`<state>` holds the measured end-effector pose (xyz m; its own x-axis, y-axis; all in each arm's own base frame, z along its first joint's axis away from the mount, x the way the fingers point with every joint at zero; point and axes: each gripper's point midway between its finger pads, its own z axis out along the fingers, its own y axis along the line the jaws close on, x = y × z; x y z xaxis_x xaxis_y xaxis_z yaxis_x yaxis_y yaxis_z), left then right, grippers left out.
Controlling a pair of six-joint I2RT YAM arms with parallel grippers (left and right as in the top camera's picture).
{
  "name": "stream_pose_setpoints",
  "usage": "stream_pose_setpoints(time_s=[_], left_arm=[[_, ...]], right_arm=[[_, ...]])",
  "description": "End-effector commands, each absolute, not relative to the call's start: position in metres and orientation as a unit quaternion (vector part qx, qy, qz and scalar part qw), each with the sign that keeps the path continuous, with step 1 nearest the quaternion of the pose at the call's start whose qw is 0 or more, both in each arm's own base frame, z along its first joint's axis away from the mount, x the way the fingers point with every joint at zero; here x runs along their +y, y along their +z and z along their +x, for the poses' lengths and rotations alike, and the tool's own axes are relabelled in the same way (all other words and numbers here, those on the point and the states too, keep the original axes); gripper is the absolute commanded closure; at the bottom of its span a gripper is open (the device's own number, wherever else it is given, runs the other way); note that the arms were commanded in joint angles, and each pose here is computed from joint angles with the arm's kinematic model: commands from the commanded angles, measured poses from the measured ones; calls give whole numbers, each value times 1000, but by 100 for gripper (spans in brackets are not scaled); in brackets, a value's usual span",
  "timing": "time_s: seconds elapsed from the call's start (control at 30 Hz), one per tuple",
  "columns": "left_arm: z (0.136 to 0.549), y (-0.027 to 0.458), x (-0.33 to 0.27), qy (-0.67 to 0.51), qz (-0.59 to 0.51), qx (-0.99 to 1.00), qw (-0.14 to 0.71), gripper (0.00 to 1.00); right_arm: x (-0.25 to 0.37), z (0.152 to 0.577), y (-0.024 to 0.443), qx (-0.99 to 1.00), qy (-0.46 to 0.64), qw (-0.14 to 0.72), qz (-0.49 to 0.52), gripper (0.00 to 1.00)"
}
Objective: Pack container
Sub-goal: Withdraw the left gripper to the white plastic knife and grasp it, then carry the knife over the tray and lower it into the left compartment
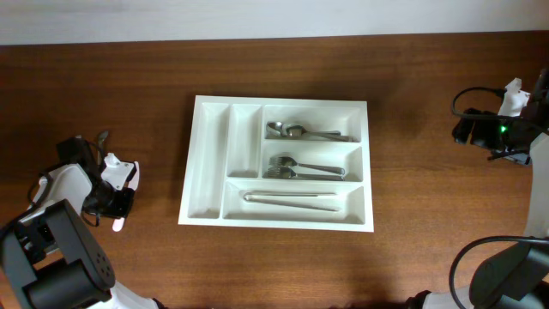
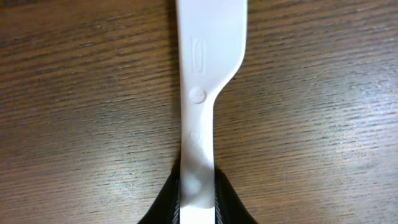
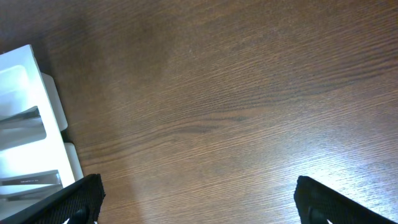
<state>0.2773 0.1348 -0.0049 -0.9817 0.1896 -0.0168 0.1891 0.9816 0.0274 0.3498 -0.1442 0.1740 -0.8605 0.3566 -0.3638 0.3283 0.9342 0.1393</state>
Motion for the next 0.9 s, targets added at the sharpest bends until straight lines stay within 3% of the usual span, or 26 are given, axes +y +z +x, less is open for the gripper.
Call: stream_pose_setpoints(time_s=[0.0, 0.43, 0.67, 0.87], left_arm=[[268, -22, 129, -8, 82, 997, -10, 98], [303, 22, 113, -6, 75, 997, 5, 98], [343, 101, 77, -3, 101, 992, 69, 98], [372, 180, 7, -13, 103, 986, 134, 98]], right_arm=[[-144, 348, 183, 960, 35, 208, 182, 1], [-144, 348, 183, 960, 35, 208, 182, 1], [-144, 348, 183, 960, 36, 208, 182, 1], [-144, 348, 183, 960, 36, 208, 182, 1]])
